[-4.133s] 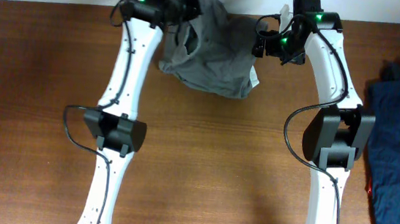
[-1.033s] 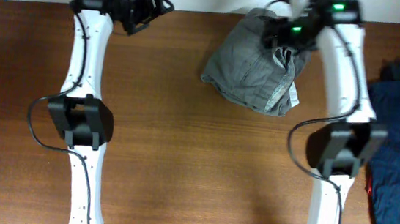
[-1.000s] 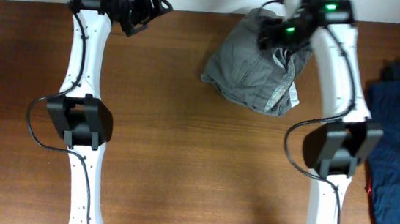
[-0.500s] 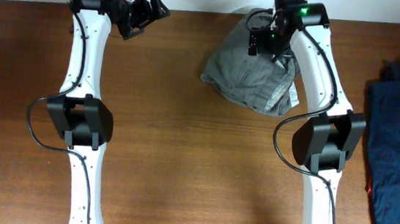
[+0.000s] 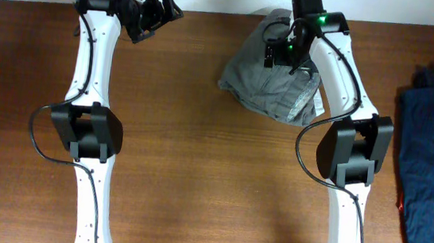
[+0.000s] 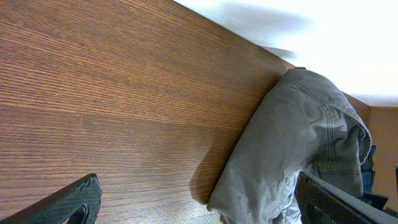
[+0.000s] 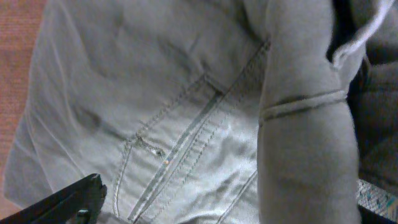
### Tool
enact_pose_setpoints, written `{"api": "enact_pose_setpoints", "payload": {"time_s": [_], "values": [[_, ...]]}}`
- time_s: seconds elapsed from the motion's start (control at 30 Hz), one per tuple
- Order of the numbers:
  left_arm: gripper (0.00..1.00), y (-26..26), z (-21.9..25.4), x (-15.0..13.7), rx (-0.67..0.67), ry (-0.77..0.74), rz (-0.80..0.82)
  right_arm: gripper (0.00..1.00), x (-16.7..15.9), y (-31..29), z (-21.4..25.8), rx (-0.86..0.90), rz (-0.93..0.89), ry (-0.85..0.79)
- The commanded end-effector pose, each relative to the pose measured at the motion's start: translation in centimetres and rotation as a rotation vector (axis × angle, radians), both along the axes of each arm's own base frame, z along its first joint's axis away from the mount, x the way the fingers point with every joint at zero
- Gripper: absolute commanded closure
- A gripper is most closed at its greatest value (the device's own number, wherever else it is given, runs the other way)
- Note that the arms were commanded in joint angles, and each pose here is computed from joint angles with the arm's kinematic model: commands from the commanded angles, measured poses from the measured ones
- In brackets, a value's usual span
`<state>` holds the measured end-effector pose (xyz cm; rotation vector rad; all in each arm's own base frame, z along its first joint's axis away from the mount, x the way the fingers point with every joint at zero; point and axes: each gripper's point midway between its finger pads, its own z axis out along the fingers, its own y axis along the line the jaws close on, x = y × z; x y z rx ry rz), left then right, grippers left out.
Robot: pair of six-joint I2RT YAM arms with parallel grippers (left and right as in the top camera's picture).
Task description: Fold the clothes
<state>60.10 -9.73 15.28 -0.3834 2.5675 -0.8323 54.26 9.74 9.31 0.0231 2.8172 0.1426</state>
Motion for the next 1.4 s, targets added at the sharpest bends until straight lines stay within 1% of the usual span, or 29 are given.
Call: {"api": "enact_pose_setpoints", "payload": {"time_s": [0.0,0.07,0.1,0.4,0.67,0.77,0.87,0.97,1.0,1.17,1.23,1.37], "values": [[0.01,0.2,2.3,-0.2,0.017,-0.046,-0.005,0.06,0.9,-0.8,-0.2,-0.037,-0.03,-0.034],[0.01,0.2,2.3,-0.2,0.017,-0.046,-0.005,0.14,1.3,-1.4,-0.1,-0.054,-0.034,-0.049],[0.01,0.2,2.3,-0.2,0.017,-0.046,-0.005,0.15,1.4,-1.7,-0.1,-0.055,-0.037,-0.051],[0.01,0.2,2.3,-0.2,0.017,-0.046,-0.005,0.15,2.2,-5.0,-0.2,-0.069,-0.058,-0.065],[0.01,0.2,2.3,-0.2,0.017,-0.046,-0.005,0.16,2.6,-5.8,-1.3,-0.075,-0.062,-0.061],[0.01,0.2,2.3,-0.2,0.017,-0.046,-0.005,0.21,3.0,-6.2,-1.2,-0.095,-0.071,-0.078],[0.01,0.2,2.3,-0.2,0.017,-0.046,-0.005,0.31,3.1,-6.5,-1.1,-0.11,-0.079,-0.084],[0.01,0.3,2.2,-0.2,0.02,-0.046,-0.004,0.32,3.0,-6.7,-1.2,-0.108,-0.081,-0.077],[0.01,0.3,2.2,-0.2,0.021,-0.046,-0.004,0.34,3.0,-6.7,-1.2,-0.108,-0.081,-0.076],[0.01,0.3,2.2,-0.2,0.021,-0.046,-0.003,0.59,3.1,-6.7,-1.1,-0.106,-0.085,-0.08],[0.01,0.3,2.2,-0.2,0.021,-0.046,-0.004,0.73,3.1,-6.8,-1.1,-0.109,-0.088,-0.08],[0.01,0.3,2.2,-0.2,0.021,-0.046,-0.004,0.92,2.9,-8.1,-0.4,-0.112,-0.125,-0.084]]}}
